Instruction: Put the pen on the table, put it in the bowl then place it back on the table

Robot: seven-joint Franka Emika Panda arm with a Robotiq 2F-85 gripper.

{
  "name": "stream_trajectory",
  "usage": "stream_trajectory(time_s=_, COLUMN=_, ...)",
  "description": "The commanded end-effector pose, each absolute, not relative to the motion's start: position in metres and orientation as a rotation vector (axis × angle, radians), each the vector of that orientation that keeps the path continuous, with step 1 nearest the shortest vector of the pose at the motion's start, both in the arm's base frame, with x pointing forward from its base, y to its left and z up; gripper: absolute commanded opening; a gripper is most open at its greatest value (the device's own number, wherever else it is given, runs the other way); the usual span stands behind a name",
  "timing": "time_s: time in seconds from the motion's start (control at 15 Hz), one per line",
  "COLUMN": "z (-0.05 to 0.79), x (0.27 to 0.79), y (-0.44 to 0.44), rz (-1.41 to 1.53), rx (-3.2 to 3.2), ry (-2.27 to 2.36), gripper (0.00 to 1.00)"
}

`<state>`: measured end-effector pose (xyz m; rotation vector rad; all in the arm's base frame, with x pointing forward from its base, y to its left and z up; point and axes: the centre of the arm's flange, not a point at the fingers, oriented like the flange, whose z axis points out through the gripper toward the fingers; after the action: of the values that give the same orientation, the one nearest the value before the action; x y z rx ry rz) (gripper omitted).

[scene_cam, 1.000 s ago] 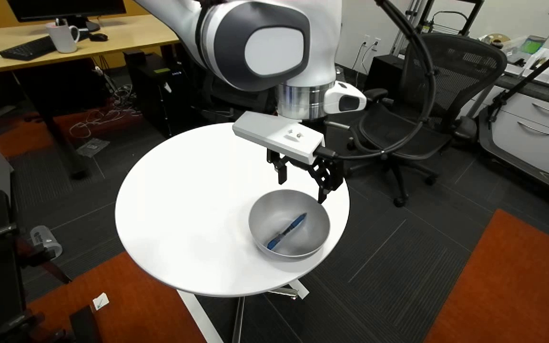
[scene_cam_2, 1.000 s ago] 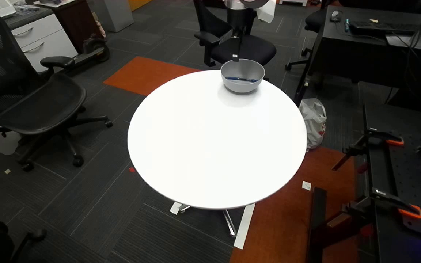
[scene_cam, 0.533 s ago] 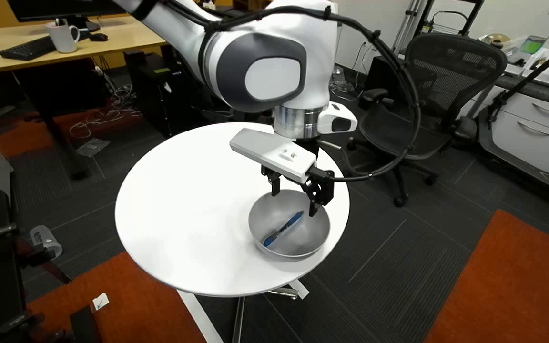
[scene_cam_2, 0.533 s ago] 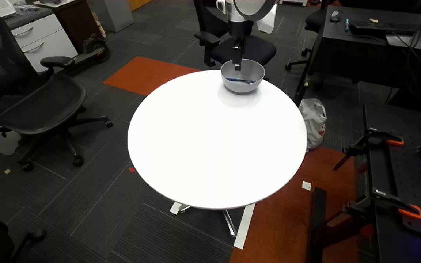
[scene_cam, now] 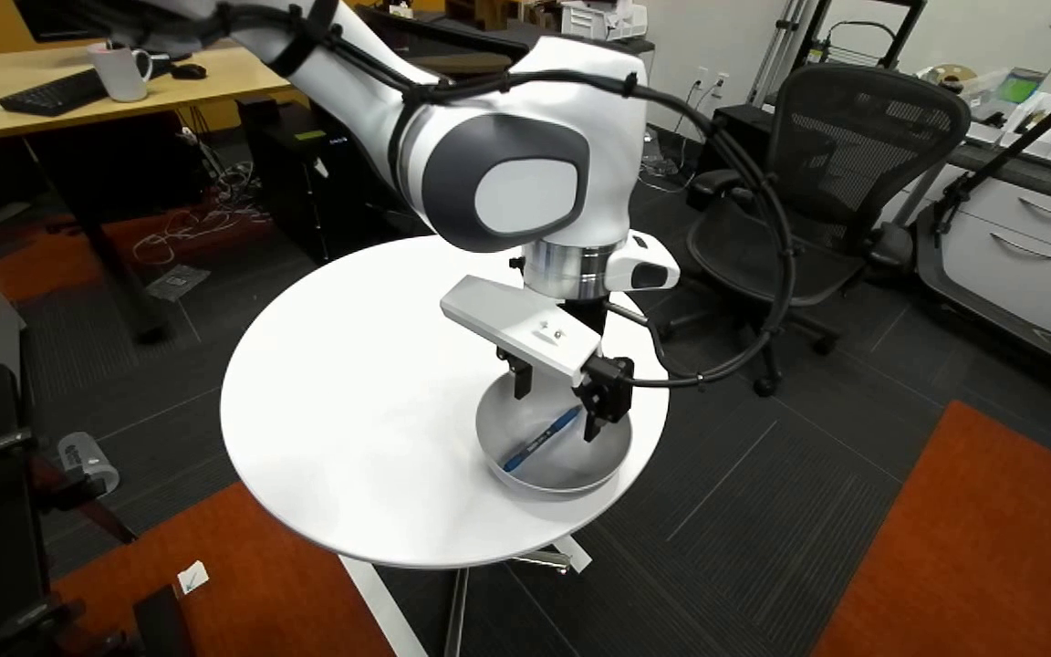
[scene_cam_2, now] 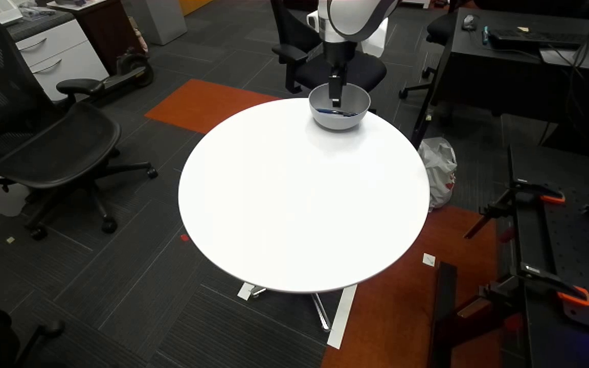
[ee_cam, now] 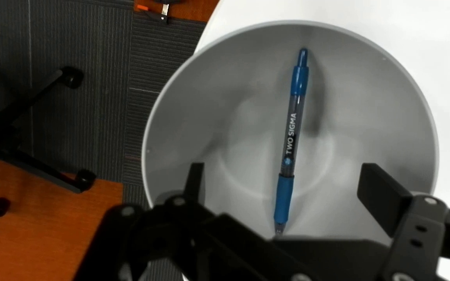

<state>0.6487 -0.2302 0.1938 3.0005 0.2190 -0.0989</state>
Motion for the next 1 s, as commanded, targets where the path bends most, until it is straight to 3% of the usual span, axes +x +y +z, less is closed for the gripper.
stream_trajectory(time_s=0.0, z=0.187, x=0.656, y=-0.234, rz=-0.080, rx=3.006, ry=0.250, gripper=1.00)
stream_trajectory(time_s=0.93, z=0.157, x=0.665, y=-0.237, rz=-0.044, rx=3.001, ry=0.213, gripper=1.00)
